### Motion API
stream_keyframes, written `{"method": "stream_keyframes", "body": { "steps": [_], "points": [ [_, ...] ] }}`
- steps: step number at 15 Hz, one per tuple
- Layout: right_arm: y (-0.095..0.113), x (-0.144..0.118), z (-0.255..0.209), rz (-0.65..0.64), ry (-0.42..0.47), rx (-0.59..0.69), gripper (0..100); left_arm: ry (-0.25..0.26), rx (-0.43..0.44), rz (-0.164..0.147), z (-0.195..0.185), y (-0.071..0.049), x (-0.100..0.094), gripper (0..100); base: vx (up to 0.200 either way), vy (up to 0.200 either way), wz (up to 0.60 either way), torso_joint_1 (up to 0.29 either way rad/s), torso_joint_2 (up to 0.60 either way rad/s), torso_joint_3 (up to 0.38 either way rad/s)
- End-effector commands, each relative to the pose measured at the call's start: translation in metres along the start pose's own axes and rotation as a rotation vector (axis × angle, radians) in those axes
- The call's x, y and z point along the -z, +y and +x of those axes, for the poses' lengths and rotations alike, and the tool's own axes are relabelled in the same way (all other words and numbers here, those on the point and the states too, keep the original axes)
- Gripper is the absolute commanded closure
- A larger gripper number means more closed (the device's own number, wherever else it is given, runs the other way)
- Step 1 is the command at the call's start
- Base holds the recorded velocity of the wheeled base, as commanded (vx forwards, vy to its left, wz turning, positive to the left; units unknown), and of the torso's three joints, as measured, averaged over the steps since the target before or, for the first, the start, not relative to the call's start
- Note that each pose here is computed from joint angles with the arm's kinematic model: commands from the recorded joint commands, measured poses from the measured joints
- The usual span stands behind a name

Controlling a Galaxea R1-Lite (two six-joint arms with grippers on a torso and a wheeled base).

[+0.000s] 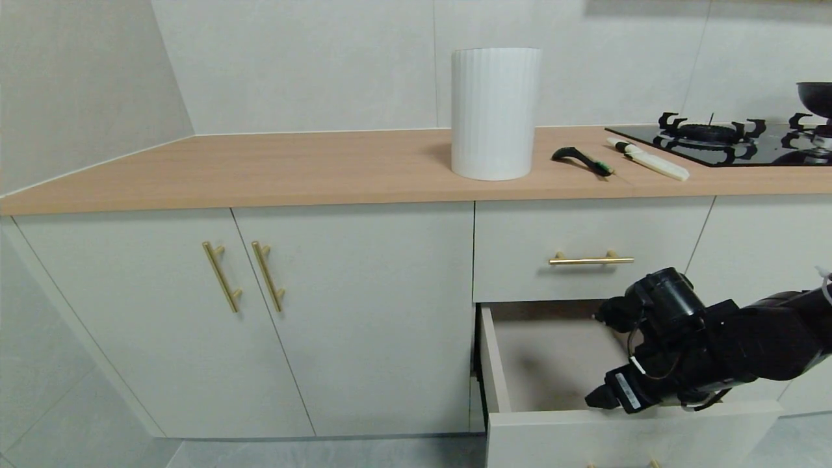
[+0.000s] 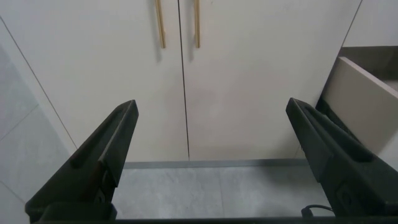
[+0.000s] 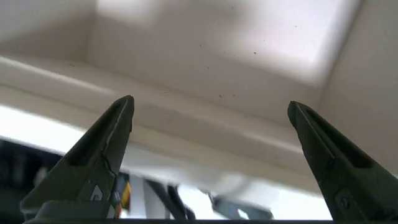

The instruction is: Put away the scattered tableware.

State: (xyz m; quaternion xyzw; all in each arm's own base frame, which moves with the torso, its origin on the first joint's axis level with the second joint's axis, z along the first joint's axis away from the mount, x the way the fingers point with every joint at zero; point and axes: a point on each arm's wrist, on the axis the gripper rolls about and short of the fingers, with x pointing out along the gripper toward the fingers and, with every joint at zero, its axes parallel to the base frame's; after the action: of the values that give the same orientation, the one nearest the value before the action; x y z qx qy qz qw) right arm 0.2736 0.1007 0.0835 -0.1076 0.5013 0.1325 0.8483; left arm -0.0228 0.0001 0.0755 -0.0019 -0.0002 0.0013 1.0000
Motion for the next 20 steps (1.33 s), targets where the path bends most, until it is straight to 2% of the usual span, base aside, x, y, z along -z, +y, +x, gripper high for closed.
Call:
{"method": "stream_keyframes", "body": {
  "steps": [1, 7, 10, 13, 16, 20],
  "points": [
    [0.005, 0.004, -0.006, -0.032, 0.033, -0.007, 0, 0.000, -0.001, -0.001, 0.000, 0.000, 0.000, 0, 0.000, 0.000, 0.00, 0.000, 0.00, 0.000],
    [0.020, 0.027, -0.031, -0.224, 0.204, -0.046, 0, 0.000, -0.001, -0.001, 0.000, 0.000, 0.000, 0, 0.000, 0.000, 0.00, 0.000, 0.00, 0.000],
    [0.023, 0.028, -0.033, -0.237, 0.215, -0.051, 0, 0.000, -0.001, -0.001, 0.000, 0.000, 0.000, 0, 0.000, 0.000, 0.00, 0.000, 0.00, 0.000],
    [0.022, 0.008, -0.041, -0.145, 0.137, -0.041, 0, 0.000, -0.001, -0.001, 0.000, 0.000, 0.000, 0, 0.000, 0.000, 0.00, 0.000, 0.00, 0.000],
    [0.020, -0.017, -0.059, 0.075, 0.013, -0.051, 0, 0.000, -0.001, -0.001, 0.000, 0.000, 0.000, 0, 0.000, 0.000, 0.00, 0.000, 0.00, 0.000],
    [0.014, -0.029, -0.068, 0.127, -0.116, -0.052, 0, 0.000, -0.001, -0.001, 0.000, 0.000, 0.000, 0, 0.000, 0.000, 0.00, 0.000, 0.00, 0.000]
  ]
}}
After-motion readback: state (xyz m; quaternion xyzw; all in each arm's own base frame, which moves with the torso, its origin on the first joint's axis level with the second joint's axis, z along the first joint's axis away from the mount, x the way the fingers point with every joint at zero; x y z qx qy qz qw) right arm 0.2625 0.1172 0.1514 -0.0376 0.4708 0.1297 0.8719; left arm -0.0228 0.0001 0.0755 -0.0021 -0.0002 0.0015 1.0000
